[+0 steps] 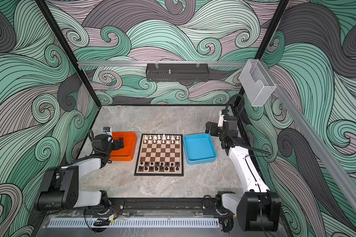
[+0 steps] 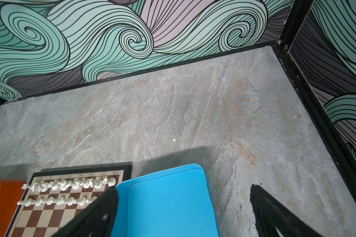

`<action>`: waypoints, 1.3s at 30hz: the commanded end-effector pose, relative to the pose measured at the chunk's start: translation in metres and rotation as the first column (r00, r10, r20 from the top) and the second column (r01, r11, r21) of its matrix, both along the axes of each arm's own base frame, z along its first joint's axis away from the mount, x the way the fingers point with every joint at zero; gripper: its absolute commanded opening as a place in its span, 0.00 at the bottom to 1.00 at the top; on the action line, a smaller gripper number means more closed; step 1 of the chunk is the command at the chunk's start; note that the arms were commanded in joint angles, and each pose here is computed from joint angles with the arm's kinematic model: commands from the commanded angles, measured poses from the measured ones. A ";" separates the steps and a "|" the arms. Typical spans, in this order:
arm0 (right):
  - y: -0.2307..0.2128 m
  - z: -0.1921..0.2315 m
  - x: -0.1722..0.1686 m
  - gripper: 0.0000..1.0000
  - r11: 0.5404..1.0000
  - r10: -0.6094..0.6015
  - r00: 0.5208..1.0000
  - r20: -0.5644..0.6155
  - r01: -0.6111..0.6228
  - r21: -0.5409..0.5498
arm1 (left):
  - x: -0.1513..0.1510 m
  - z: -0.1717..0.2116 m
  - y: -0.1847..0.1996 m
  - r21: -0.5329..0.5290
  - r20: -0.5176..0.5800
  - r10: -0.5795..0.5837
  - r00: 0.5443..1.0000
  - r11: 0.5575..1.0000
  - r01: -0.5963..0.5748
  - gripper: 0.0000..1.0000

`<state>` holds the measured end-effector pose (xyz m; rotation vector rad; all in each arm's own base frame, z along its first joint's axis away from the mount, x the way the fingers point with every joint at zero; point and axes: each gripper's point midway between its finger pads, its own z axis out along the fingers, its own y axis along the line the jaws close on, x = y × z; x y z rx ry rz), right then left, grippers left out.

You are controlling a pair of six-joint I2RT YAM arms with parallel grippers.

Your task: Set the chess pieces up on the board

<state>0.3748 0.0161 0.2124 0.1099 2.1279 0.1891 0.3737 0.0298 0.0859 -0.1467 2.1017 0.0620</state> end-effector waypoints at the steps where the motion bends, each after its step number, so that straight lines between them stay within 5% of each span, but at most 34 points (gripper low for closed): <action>1: -0.012 0.029 0.013 0.99 0.998 -0.060 0.962 0.266 0.064 -0.006 | 0.016 0.014 0.008 0.036 0.109 0.043 0.993 0.998 -0.047 0.99; 9: -0.017 -0.008 0.012 0.99 0.991 -0.030 0.980 0.197 0.055 -0.122 | 0.027 -0.003 0.003 0.038 0.072 -0.003 0.997 0.999 0.000 0.99; 18: -0.024 -0.100 0.008 1.00 0.979 -0.033 0.990 0.134 0.059 -0.193 | 0.028 -0.003 0.001 0.012 0.090 -0.050 0.995 0.999 0.049 0.99; 26: -0.010 -0.116 0.032 0.99 0.983 0.046 0.985 0.169 -0.014 -0.185 | 0.028 -0.003 0.001 0.004 0.092 -0.051 0.994 0.999 0.051 0.99; 39: -0.010 -0.122 0.024 0.99 0.982 0.050 0.982 0.185 -0.015 -0.189 | 0.027 -0.003 0.003 -0.009 0.066 -0.033 0.997 0.999 0.034 0.99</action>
